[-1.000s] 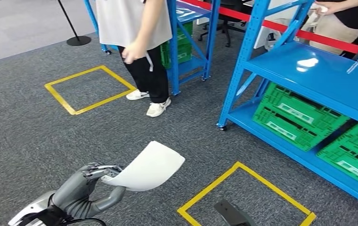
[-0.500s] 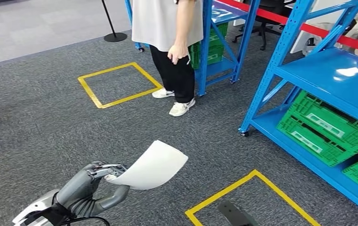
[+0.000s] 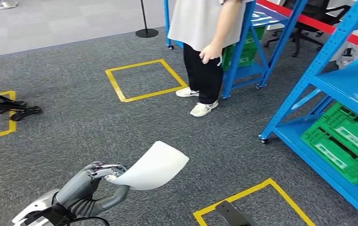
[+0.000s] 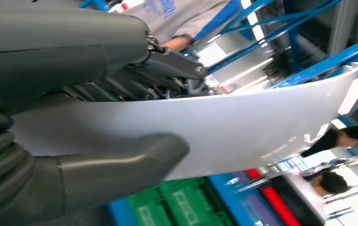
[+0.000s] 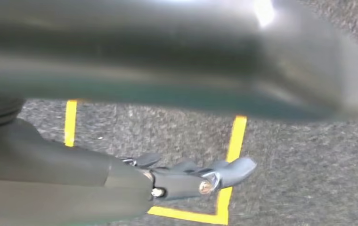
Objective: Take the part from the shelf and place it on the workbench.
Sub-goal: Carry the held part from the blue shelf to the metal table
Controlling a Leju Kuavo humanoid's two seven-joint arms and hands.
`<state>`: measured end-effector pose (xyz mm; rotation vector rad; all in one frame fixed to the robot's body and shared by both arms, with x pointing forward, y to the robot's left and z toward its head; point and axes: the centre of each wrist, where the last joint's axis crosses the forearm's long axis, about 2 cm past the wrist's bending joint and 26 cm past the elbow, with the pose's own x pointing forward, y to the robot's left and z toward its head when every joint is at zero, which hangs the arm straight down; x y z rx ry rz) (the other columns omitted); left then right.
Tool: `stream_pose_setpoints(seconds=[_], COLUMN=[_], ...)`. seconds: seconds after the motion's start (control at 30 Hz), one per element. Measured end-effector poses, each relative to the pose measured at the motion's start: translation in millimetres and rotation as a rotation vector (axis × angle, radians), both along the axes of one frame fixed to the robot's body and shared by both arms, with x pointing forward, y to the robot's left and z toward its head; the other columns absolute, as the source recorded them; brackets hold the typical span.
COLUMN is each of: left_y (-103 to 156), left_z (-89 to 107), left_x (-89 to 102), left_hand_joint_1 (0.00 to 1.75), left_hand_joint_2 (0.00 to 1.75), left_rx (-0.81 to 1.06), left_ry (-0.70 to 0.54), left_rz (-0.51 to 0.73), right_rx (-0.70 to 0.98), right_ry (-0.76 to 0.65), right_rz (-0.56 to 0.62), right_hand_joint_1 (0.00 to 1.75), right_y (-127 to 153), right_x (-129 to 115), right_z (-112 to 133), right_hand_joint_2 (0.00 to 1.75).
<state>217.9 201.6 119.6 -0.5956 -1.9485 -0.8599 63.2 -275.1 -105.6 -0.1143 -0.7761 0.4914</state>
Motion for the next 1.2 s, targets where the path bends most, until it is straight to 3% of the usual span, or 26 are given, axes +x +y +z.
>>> stream_pose_setpoints(seconds=[0.73,1.2], left_y=[2.1,1.6], left_z=[-4.4,2.5], left_x=[-6.0,-5.0], left_hand_joint_1=[1.75,1.75], left_hand_joint_2=[1.75,1.75], left_rx=[0.006,-0.011], left_ry=[-0.023,-0.056], left_rz=[0.037,0.011], right_rx=[-0.004,-0.007], right_ry=[0.003,-0.004], right_rz=[0.018,0.011], right_hand_joint_1=[0.0,0.0], right_y=[0.6,4.1], right_x=[-1.4,-0.7], right_z=[-0.2,0.1], right_hand_joint_2=[0.0,0.0])
